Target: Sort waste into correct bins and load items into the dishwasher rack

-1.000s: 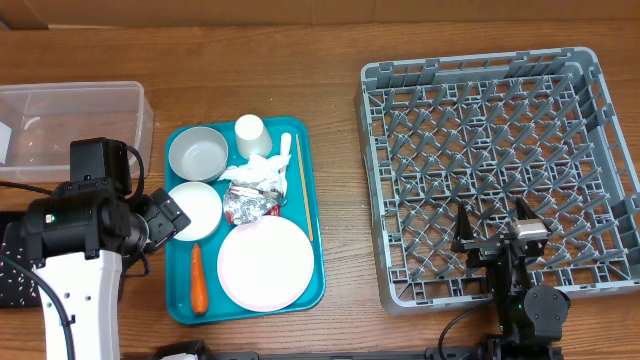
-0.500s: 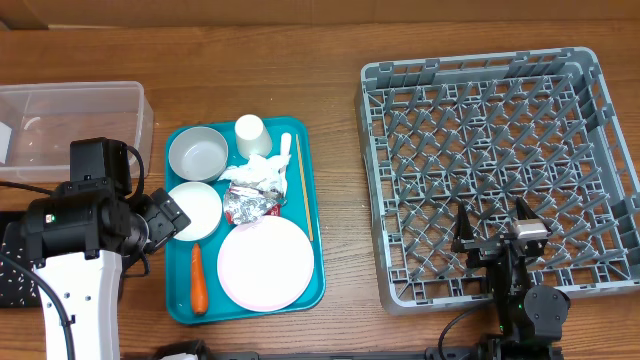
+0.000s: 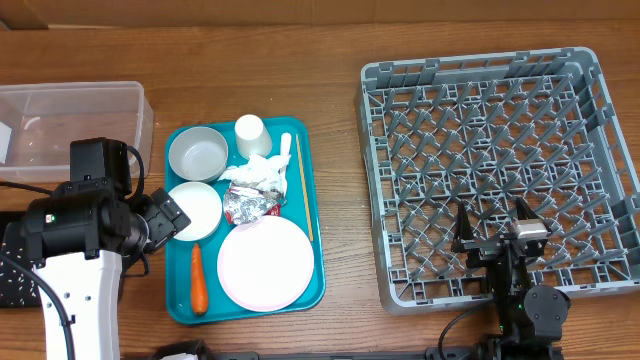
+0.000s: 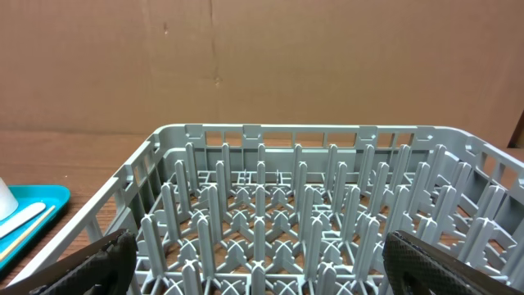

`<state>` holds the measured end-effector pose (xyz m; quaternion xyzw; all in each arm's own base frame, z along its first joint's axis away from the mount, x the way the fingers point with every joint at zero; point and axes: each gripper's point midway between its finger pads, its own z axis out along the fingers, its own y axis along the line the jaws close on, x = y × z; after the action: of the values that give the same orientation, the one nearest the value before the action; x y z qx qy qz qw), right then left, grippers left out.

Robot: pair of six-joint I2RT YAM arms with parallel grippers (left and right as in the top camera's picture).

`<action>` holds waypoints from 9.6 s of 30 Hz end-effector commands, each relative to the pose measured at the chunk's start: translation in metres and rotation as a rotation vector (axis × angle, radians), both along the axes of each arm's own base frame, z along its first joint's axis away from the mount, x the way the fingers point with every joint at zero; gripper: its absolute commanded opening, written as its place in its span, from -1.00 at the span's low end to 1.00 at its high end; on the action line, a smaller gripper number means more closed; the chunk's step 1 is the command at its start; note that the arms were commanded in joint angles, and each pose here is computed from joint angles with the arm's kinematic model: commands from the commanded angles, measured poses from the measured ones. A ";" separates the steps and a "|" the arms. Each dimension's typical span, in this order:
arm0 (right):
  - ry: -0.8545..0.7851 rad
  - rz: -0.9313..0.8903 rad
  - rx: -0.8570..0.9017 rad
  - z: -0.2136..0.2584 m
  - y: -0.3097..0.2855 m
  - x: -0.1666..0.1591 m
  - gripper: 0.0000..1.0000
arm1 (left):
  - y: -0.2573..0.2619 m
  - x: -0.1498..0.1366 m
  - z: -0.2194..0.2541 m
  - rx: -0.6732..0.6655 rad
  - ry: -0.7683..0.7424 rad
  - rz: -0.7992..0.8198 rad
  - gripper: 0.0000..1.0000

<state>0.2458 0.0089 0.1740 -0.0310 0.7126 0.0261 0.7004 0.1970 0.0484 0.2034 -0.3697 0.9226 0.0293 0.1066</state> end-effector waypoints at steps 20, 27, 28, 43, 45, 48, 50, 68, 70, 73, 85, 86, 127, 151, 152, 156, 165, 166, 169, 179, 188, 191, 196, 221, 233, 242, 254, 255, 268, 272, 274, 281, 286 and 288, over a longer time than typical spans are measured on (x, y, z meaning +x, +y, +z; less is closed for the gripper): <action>-0.006 0.000 0.000 -0.001 0.000 0.000 1.00 | 0.001 0.003 0.006 -0.004 -0.025 0.017 1.00; -0.005 0.000 0.000 -0.002 0.000 0.000 1.00 | 0.001 0.003 0.006 -0.004 -0.024 0.017 1.00; -0.005 0.000 0.000 -0.002 0.000 0.000 1.00 | 0.001 0.003 0.006 -0.004 -0.024 0.017 1.00; -0.006 0.000 0.000 -0.001 0.000 0.000 1.00 | 0.001 0.003 0.006 -0.004 -0.024 0.017 1.00; -0.005 0.000 0.000 -0.002 0.000 0.000 1.00 | 0.001 0.003 0.006 -0.004 -0.024 0.017 1.00; -0.005 0.000 0.000 -0.002 0.000 0.000 1.00 | 0.001 0.003 0.006 -0.003 -0.025 0.017 0.99; -0.005 0.000 0.000 -0.002 0.000 0.000 1.00 | 0.001 0.003 0.006 -0.004 -0.025 0.017 0.99; -0.005 0.000 0.000 -0.002 0.000 0.000 1.00 | 0.001 0.003 0.006 -0.003 -0.025 0.017 0.99; -0.005 0.000 0.000 -0.002 0.000 0.000 1.00 | 0.001 0.003 0.006 -0.004 -0.024 0.017 0.99; -0.005 0.000 0.000 -0.002 0.000 0.000 1.00 | 0.001 0.003 0.006 -0.004 -0.024 0.017 0.99; -0.005 0.000 0.000 -0.002 0.000 0.000 1.00 | 0.001 0.003 0.006 -0.004 -0.025 0.017 0.99; -0.005 0.000 0.000 -0.002 0.000 0.000 0.99 | 0.001 0.003 0.006 -0.004 -0.024 0.017 0.99; -0.006 0.000 0.000 -0.001 0.000 0.000 1.00 | 0.001 0.003 0.006 -0.004 -0.025 0.017 1.00; -0.005 0.000 0.000 -0.002 0.000 0.000 1.00 | 0.001 0.003 0.006 -0.004 -0.024 0.017 1.00; -0.005 0.000 0.000 -0.002 0.000 0.000 1.00 | 0.001 0.003 0.006 -0.004 -0.024 0.017 0.99; -0.005 0.000 0.000 -0.002 0.000 0.000 1.00 | 0.001 0.003 0.006 -0.004 -0.025 0.017 1.00; -0.005 0.000 0.000 -0.002 0.000 0.000 1.00 | 0.001 0.003 0.006 -0.004 -0.024 0.017 1.00; -0.006 0.000 0.000 -0.001 0.000 0.000 1.00 | 0.001 0.003 0.006 -0.004 -0.024 0.017 1.00; -0.005 0.000 0.000 -0.002 0.000 0.000 1.00 | 0.001 0.003 0.006 -0.004 -0.024 0.017 1.00; -0.006 0.000 0.000 -0.001 0.000 0.000 1.00 | 0.001 0.003 0.006 -0.004 -0.024 0.017 1.00; -0.005 0.000 0.000 -0.002 0.000 0.000 1.00 | 0.001 0.003 0.006 -0.004 -0.025 0.017 0.99; -0.005 0.000 0.000 -0.002 0.000 0.000 1.00 | 0.001 0.003 0.006 -0.004 -0.025 0.017 0.99; -0.006 0.000 0.000 -0.001 0.000 0.000 1.00 | 0.001 0.003 0.006 -0.004 -0.024 0.017 0.99; -0.016 0.000 -0.001 0.001 0.000 0.000 1.00 | 0.001 0.003 0.006 -0.004 -0.024 0.017 0.99; -0.008 0.000 -0.001 -0.001 0.000 0.000 1.00 | 0.027 0.020 0.016 0.142 -0.098 0.048 1.00; -0.008 0.000 -0.001 -0.001 0.000 0.000 1.00 | -0.062 0.031 0.017 -0.369 -0.161 -0.066 1.00; -0.008 0.000 -0.001 -0.001 0.000 0.000 1.00 | -0.178 0.063 0.030 -0.427 -0.296 -0.708 1.00; -0.008 0.000 -0.001 -0.001 0.000 0.000 1.00 | -0.184 0.068 0.027 -0.410 -0.303 -0.733 1.00; -0.008 0.000 -0.001 -0.001 0.000 0.000 1.00 | -0.204 0.115 -0.029 -0.440 -0.172 -0.445 1.00; -0.008 0.000 -0.001 -0.001 0.000 0.000 1.00 | -0.205 0.118 -0.048 -0.431 -0.117 -0.457 1.00; -0.008 0.000 -0.001 -0.001 0.000 0.000 0.99 | -0.209 0.120 -0.053 -0.429 -0.113 -0.516 0.63; -0.008 0.000 -0.001 -0.001 0.000 0.000 1.00 | -0.165 0.134 -0.056 -0.131 -0.114 -0.547 0.81; -0.008 0.000 -0.001 -0.001 0.000 0.000 1.00 | -0.151 0.145 -0.050 0.074 -0.125 -0.699 1.00; -0.008 0.000 -0.001 -0.001 0.000 0.000 1.00 | -0.153 0.145 -0.056 0.096 -0.104 -0.742 1.00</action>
<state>0.2458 0.0089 0.1754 -0.0313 0.7106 0.0260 0.7024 0.3325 -0.1145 0.1486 -0.0727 0.9840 -0.0551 0.1530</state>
